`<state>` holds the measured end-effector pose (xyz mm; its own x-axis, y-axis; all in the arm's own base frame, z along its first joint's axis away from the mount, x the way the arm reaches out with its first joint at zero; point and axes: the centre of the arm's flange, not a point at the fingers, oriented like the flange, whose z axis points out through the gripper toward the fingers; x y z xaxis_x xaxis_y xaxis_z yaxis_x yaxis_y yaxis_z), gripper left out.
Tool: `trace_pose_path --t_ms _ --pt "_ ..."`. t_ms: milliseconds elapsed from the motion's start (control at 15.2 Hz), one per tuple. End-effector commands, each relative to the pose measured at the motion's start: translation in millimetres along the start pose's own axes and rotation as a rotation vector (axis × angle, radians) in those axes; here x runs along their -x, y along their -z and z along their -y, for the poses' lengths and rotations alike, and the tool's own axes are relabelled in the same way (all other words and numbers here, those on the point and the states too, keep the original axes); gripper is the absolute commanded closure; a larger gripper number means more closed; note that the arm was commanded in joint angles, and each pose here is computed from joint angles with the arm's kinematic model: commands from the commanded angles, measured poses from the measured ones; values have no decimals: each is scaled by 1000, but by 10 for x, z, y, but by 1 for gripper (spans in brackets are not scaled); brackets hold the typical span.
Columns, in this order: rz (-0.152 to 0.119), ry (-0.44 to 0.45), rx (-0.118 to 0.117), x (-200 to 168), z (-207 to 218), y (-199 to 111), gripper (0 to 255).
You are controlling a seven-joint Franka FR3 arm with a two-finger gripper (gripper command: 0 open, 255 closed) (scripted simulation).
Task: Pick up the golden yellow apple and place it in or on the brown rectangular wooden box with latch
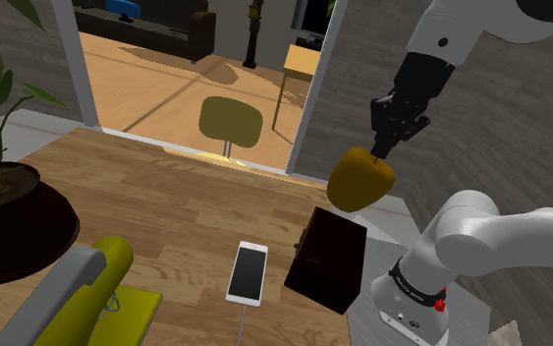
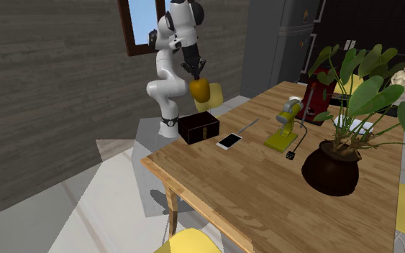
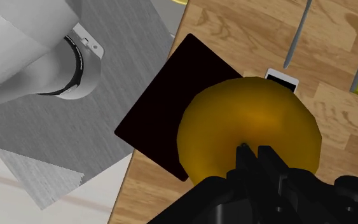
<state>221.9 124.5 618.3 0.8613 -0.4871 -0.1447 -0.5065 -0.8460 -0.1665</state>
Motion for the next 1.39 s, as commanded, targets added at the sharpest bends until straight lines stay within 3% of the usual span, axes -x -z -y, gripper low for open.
trace_pose_path --t_ms 0,1320 --pt "0 0 0 -9 -24 -110 255" --pt "0 0 0 -162 -200 -1139 255"
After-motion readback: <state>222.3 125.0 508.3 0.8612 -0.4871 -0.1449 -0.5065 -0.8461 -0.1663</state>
